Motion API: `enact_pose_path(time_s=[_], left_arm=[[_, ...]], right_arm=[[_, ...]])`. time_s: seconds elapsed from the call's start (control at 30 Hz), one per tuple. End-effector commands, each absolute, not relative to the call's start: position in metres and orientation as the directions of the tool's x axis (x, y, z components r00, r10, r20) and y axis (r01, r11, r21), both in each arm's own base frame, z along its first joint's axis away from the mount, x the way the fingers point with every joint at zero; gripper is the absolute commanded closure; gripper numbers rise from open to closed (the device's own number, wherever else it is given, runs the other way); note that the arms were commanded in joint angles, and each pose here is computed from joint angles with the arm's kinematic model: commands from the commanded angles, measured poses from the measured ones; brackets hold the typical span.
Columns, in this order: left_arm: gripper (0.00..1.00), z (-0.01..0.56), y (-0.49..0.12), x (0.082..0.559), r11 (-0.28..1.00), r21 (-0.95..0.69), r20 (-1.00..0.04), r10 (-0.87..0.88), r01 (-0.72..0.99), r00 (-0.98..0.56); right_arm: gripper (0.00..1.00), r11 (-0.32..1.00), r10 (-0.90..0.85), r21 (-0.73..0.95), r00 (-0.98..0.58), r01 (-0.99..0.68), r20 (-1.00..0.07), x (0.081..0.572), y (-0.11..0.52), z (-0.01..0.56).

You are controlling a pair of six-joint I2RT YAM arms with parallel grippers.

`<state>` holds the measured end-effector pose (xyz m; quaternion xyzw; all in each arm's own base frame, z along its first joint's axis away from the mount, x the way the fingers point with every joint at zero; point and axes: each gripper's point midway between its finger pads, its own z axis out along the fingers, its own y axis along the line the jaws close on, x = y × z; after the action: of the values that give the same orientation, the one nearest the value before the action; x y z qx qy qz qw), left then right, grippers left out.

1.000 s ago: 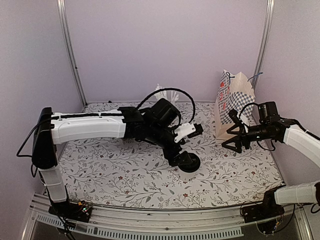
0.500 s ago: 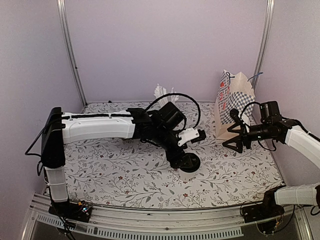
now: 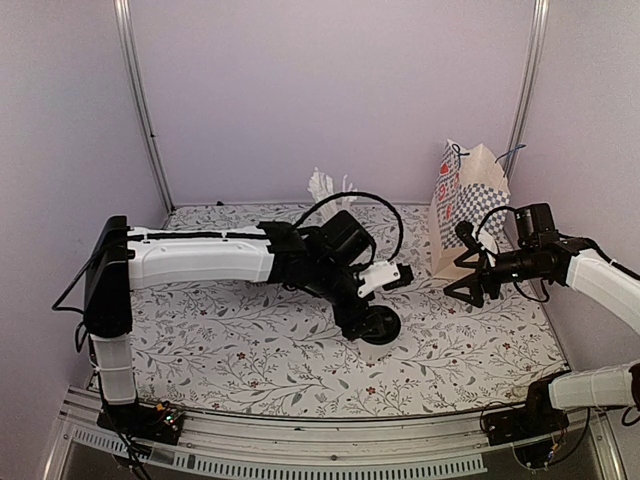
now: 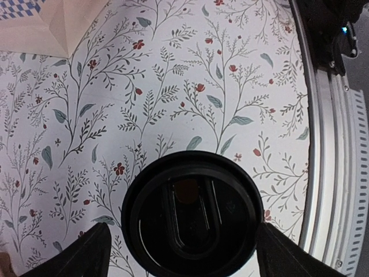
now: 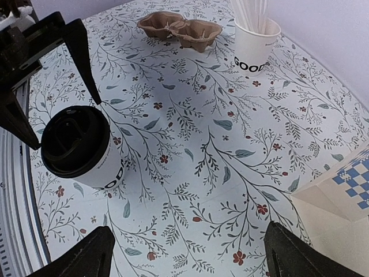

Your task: Pack the takeout coffee

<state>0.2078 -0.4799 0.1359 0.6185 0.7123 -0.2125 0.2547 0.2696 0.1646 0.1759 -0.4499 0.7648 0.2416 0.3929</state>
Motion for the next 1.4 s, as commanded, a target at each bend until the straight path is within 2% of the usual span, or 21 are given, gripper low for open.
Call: enact_pose_path(time_s=[0.0,0.23,0.63,0.83,1.1,1.37], left_arm=[[0.13,0.125,-0.486,0.206,0.137,0.007,-0.624,0.775,0.991,-0.103],[0.15,0.124,-0.489,0.200,0.118,-0.030,-0.627,0.771,0.993,-0.111],[0.29,0.129,-0.488,0.204,0.138,-0.016,-0.632,0.766,0.990,-0.118],[0.32,0.137,-0.483,0.211,0.183,-0.006,-0.637,0.757,0.983,-0.145],[0.34,0.160,-0.437,0.242,0.353,-0.009,-0.655,0.705,0.936,-0.273],[0.34,0.161,-0.334,0.293,0.665,-0.017,-0.658,0.555,0.747,-0.509]], right_arm=[[0.06,0.477,-0.513,0.007,-0.285,-0.879,-0.810,0.270,0.164,0.171],[0.06,0.481,-0.519,-0.004,-0.281,-0.877,-0.807,0.271,0.163,0.170],[0.06,0.476,-0.539,-0.005,-0.287,-0.879,-0.792,0.271,0.166,0.163],[0.06,0.481,-0.541,-0.016,-0.282,-0.877,-0.793,0.272,0.165,0.164],[0.06,0.485,-0.543,-0.027,-0.277,-0.874,-0.793,0.272,0.164,0.164],[0.06,0.490,-0.547,-0.032,-0.278,-0.871,-0.790,0.272,0.163,0.163]])
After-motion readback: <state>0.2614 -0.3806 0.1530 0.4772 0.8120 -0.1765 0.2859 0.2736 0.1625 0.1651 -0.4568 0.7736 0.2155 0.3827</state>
